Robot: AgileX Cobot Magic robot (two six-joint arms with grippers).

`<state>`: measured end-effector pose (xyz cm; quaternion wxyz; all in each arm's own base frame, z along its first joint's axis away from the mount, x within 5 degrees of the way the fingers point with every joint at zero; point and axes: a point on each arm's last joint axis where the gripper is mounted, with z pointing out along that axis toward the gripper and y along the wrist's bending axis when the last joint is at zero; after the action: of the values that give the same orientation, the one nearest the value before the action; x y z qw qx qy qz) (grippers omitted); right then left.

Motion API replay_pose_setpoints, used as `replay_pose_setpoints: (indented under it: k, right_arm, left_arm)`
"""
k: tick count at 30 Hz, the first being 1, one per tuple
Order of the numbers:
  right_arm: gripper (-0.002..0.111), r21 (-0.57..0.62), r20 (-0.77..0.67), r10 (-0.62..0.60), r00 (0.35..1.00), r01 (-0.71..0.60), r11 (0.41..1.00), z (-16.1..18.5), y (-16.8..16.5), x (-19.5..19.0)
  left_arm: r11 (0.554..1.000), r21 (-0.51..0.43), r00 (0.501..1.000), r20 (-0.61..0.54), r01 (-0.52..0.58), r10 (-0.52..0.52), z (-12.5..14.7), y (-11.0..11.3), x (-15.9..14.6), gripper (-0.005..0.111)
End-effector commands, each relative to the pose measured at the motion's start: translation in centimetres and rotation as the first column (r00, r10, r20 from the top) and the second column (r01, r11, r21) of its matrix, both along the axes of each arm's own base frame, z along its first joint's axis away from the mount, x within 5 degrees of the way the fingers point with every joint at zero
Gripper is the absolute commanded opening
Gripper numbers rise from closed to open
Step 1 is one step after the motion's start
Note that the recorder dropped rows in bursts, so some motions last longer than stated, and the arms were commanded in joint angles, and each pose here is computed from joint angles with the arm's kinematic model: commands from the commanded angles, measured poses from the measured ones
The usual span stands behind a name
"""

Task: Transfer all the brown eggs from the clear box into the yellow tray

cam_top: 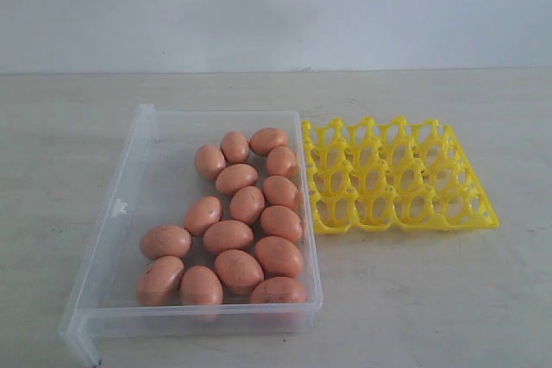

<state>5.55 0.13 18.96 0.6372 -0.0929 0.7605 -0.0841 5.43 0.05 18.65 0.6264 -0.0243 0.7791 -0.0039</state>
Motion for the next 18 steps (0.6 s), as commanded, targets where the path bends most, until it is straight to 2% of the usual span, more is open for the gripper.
replay_pose_setpoints:
  k: [1,2,3,4,6,7,11,12,14,15,16,18]
  right_arm:
    - [0.000,0.088,0.031,0.001,1.000,-0.004,0.996,0.3,0.1,0.0]
    - [0.000,0.305,0.054,-0.015,0.998,-0.002,0.952,0.5,0.4,0.0]
    - [0.000,0.512,0.066,-0.030,0.997,-0.008,0.859,0.8,0.5,0.1]
    - [0.000,0.687,0.066,-0.044,0.997,-0.013,0.727,1.0,0.7,0.1]
    - [0.000,0.856,0.065,-0.072,0.995,-0.019,0.517,1.3,0.8,0.1]
    - [0.000,0.899,0.053,-0.072,0.996,-0.016,0.438,1.3,0.8,0.1]
    - [0.000,0.948,0.054,-0.093,0.994,-0.021,0.317,1.5,0.7,0.1]
    - [0.000,0.953,0.069,-0.117,0.991,-0.031,0.302,1.6,0.5,0.1]
    - [0.000,0.947,0.143,-0.214,0.966,-0.071,0.312,2.3,-0.4,0.1]
    - [0.000,0.940,0.217,-0.312,0.925,-0.111,0.324,3.0,-1.3,-0.1]
    - [0.000,0.927,0.304,-0.430,0.850,-0.160,0.339,3.9,-2.5,-0.6]
    - [0.000,0.884,0.465,-0.633,0.619,-0.284,0.372,6.3,-4.5,-2.4]
  left_arm:
    - [1.000,-0.004,1.000,0.001,0.001,-0.001,-0.1,0.0,0.0,-0.004]
    - [1.000,-0.004,1.000,0.001,0.001,-0.001,-0.1,0.0,0.0,-0.004]
    - [1.000,-0.004,1.000,0.001,0.001,-0.001,-0.1,0.0,0.0,-0.004]
    - [1.000,-0.004,1.000,0.001,0.001,-0.001,-0.1,0.0,0.0,-0.004]
    - [1.000,-0.004,1.000,0.001,0.001,-0.001,-0.1,0.0,0.0,-0.004]
    - [1.000,-0.004,1.000,0.001,0.001,-0.001,-0.1,0.0,0.0,-0.004]
    - [1.000,-0.004,1.000,0.001,0.001,-0.001,-0.1,0.0,0.0,-0.004]
    - [1.000,-0.004,1.000,0.001,0.001,-0.001,-0.1,0.0,0.0,-0.004]
    - [1.000,-0.004,1.000,0.001,0.001,-0.001,-0.1,0.0,0.0,-0.004]
    - [1.000,-0.004,1.000,0.001,0.001,-0.001,-0.1,0.0,0.0,-0.004]
    - [1.000,-0.004,1.000,0.001,0.001,-0.001,-0.1,0.0,0.0,-0.004]
    - [1.000,-0.004,1.000,0.001,0.001,-0.001,-0.1,0.0,0.0,-0.004]
